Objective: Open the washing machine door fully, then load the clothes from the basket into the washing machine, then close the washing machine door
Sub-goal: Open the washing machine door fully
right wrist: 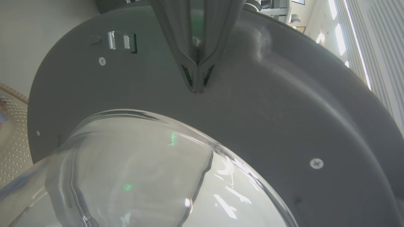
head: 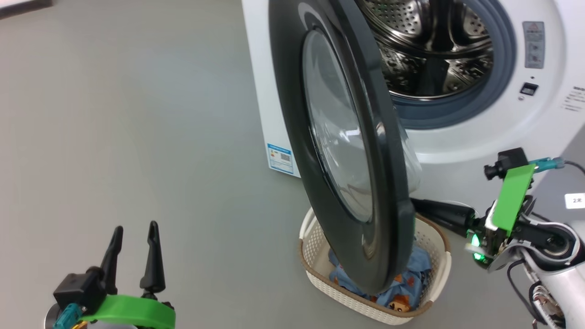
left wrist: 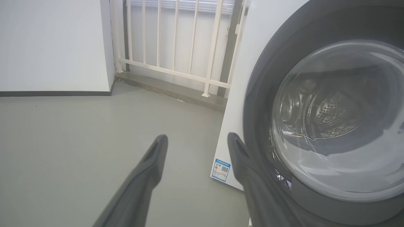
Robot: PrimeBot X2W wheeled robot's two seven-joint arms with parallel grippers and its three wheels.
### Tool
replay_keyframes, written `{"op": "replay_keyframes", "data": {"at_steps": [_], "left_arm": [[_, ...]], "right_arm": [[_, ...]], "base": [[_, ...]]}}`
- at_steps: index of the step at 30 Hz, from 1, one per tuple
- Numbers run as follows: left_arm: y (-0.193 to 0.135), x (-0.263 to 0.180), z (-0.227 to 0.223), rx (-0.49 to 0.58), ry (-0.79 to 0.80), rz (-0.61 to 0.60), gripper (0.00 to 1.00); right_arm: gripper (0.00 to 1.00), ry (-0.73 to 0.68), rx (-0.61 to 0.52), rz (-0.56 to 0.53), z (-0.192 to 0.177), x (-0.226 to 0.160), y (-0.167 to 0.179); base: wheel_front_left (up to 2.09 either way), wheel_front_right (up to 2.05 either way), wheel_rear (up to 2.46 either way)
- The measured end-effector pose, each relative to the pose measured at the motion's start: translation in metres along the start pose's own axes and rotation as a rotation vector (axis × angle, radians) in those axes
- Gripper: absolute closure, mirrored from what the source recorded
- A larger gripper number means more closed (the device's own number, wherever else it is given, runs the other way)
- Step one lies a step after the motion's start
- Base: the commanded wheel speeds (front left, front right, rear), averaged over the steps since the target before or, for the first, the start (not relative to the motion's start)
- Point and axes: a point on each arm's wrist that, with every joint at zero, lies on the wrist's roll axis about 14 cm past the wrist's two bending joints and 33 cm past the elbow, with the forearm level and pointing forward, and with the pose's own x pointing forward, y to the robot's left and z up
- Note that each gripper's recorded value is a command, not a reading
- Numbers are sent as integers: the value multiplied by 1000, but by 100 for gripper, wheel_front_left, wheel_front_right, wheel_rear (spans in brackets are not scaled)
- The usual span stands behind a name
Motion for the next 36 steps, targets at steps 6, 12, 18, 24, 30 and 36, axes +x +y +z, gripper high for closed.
{"op": "replay_keyframes", "data": {"at_steps": [6, 12, 18, 24, 30, 36], "left_arm": [[19, -15, 3, 7, -1, 52, 0], [34, -26, 10, 17, -13, 86, 0], [42, -32, 12, 19, -18, 114, 0], [48, -38, 14, 19, -21, 135, 0], [53, -42, 12, 18, -15, 153, 0], [53, -43, 12, 21, -14, 156, 0]], "right_arm": [[100, 77, -10, 38, -24, 19, 12], [100, 143, -20, 71, -44, 37, 24], [100, 190, -19, 90, -55, 50, 30], [100, 223, -18, 108, -64, 60, 36], [100, 238, -12, 119, -67, 65, 38], [100, 242, -13, 124, -68, 67, 40]], "base": [[0, 0, 0], [0, 0, 0], [0, 0, 0], [0, 0, 0], [0, 0, 0], [0, 0, 0]]}}
